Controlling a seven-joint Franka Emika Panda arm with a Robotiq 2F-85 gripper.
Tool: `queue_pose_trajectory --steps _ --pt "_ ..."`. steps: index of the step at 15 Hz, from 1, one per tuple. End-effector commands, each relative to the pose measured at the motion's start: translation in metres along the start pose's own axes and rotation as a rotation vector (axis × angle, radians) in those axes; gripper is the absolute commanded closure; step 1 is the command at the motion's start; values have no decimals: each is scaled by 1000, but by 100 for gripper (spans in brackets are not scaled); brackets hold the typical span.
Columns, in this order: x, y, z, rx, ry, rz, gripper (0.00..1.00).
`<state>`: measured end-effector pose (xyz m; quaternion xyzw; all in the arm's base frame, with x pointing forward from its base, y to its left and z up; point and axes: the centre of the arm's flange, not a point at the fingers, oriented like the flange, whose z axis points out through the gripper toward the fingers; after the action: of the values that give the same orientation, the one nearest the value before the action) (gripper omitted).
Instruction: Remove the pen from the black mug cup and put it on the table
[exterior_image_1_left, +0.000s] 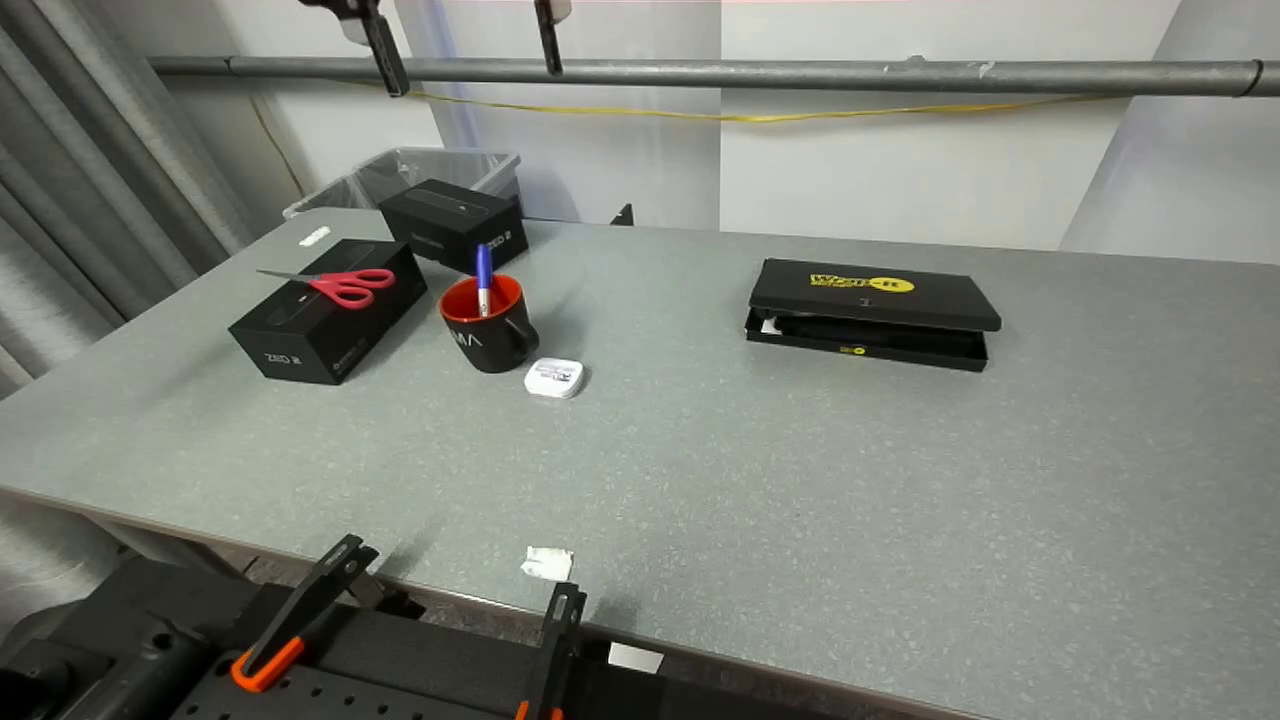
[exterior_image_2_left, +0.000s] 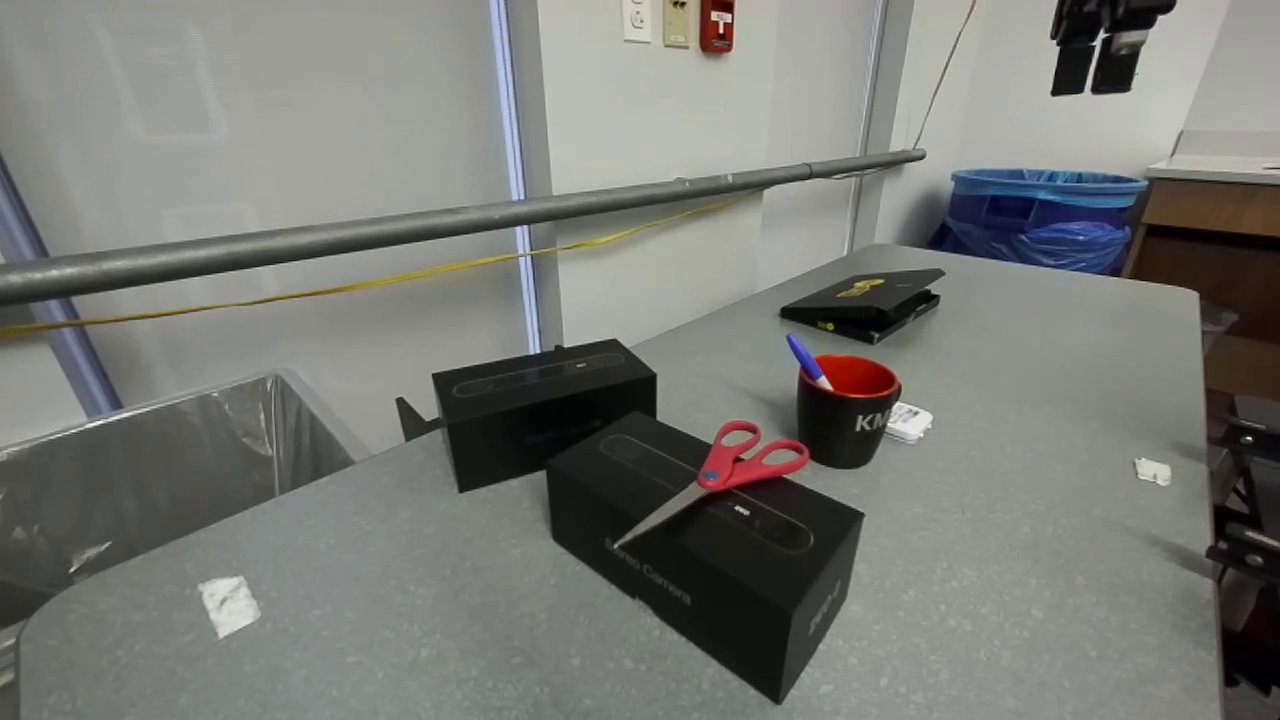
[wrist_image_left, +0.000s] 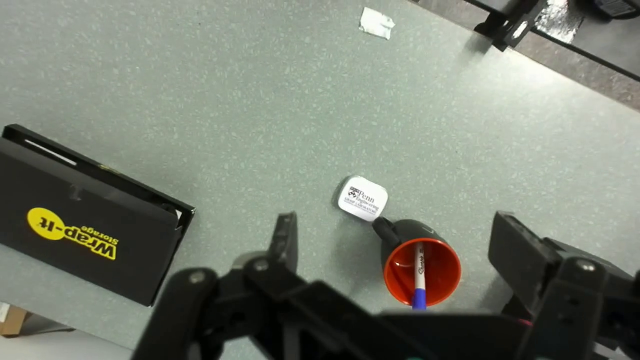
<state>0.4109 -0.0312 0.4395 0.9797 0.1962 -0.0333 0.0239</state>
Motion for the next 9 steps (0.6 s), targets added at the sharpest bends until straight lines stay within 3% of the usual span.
queue_pose_trajectory --steps 1,6,9 --pt "45 -11 25 -31 2 -2 0" --pt "133 -36 81 -32 34 -20 0" --pt "178 -48 110 -31 53 29 0"
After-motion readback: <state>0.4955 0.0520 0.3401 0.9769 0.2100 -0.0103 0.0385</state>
